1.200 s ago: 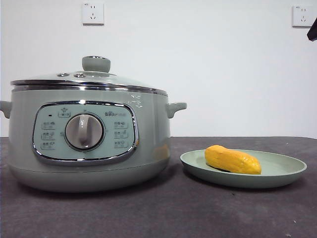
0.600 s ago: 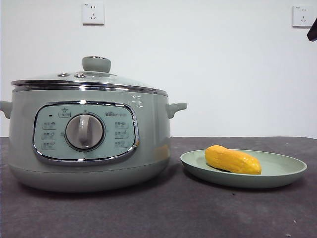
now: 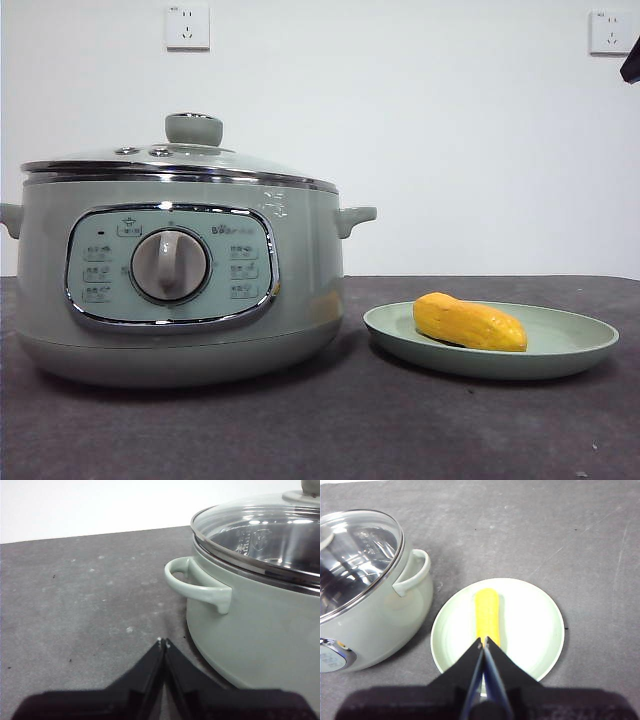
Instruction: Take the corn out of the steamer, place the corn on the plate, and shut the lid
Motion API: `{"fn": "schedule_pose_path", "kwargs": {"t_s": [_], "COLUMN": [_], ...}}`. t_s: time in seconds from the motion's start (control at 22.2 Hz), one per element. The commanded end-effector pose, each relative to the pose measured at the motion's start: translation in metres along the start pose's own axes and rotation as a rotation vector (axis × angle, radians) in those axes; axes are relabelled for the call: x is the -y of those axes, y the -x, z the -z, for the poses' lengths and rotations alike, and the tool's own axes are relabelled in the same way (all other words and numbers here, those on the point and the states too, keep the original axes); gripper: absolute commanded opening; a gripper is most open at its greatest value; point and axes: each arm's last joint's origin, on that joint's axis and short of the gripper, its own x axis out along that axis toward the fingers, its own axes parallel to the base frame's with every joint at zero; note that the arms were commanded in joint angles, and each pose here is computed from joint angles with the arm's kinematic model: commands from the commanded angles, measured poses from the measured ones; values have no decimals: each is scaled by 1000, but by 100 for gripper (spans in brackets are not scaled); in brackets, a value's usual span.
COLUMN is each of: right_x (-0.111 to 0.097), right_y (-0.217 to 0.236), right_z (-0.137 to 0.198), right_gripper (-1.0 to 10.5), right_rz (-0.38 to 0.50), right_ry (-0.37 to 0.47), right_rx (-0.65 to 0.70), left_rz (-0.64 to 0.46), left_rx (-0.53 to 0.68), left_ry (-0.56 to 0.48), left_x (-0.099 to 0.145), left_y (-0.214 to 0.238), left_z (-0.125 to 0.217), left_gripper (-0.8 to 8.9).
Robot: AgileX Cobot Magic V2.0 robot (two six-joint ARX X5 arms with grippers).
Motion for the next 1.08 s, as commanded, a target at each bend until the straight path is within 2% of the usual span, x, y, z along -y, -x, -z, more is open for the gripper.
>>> {"fn": "schedule_pose_path", "kwargs": {"t_s": [0.05,0.18,0.23,0.32,0.41,0.5,0.68,1.08], "right_x": [0,0,1,5,14,26,43,56], "right_y": [-1,-1,2,12,16,17,10,-20], "right_z": [1,1,1,0,2,12,53,112], "right_gripper": [2,2,2,2,2,2,2,2], "right_rz": [2,2,7,70,129,202,187,201], "right_ry": [-9,-8,43,156,201,169,149,71], "right_rx": [0,0,15,78,166,272,375,339], "left_rz": [-2,-2,-2,-2,-2,-2,-2,-2], "left_rx": [-9,-9,-9,-9,-9,-9,-9,-9], "left_ry": [10,10,10,10,10,10,10,10], "left_x": [0,0,0,0,0,0,0,0], "left_y": [-1,-1,-1,-1,-1,-1,-1,-1], "left_z": [4,4,4,4,4,4,4,4], "left_gripper": [-4,-4,-4,-4,-3,-4,-4,-4]}}
